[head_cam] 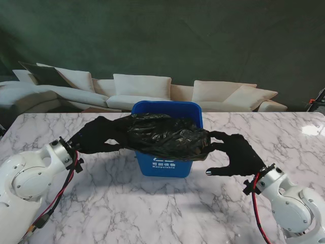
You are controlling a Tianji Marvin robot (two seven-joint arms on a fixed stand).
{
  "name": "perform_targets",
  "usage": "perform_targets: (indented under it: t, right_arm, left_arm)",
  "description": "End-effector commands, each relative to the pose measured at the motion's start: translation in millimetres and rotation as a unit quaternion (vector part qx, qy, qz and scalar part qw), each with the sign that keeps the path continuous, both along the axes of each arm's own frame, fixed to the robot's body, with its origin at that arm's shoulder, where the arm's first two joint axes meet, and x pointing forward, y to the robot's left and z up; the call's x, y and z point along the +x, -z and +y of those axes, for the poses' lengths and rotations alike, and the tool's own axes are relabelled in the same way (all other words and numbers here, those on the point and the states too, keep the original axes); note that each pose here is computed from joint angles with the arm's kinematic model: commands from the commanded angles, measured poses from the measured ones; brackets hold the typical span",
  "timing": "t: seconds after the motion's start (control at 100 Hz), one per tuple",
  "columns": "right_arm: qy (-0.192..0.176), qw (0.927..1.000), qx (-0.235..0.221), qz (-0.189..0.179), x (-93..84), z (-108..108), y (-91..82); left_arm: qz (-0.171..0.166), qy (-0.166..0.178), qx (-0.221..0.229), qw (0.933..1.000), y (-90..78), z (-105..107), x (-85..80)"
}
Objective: Fit the garbage bag over the bin
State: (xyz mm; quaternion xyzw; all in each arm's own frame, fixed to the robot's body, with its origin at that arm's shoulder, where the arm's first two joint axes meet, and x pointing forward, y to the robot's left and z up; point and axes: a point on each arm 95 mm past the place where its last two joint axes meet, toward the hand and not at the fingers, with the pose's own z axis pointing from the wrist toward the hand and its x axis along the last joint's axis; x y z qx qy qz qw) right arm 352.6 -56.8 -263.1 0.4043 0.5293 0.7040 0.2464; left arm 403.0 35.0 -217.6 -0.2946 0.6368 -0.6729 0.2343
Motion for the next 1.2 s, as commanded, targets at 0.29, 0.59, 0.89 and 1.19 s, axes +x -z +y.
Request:
perform_targets:
  t: [0.29, 0.59, 0.89, 1.19]
  right_arm:
    - [0.012, 0.9999, 0.010, 0.003, -0.4, 2, 6.7]
    - [0.010, 0.9984, 0.055, 0.003, -3.2, 3, 4.7]
    - [0.036, 0.9924, 0.117, -0.012, -8.7, -2, 0.0]
    - [0.067, 0.9819, 0.175, -0.028, -17.2, -9, -7.2]
  left_arm:
    - [0.012, -0.002, 0.011, 0.9999, 6.6, 2, 0.3]
    - [0.014, -0.002, 0.012, 0.9998, 6.5, 2, 0.8]
    - [0.015, -0.002, 0.011, 0.9998, 6.5, 2, 1.3]
    - [0.016, -0.002, 0.013, 0.9998, 5.5, 2, 1.8]
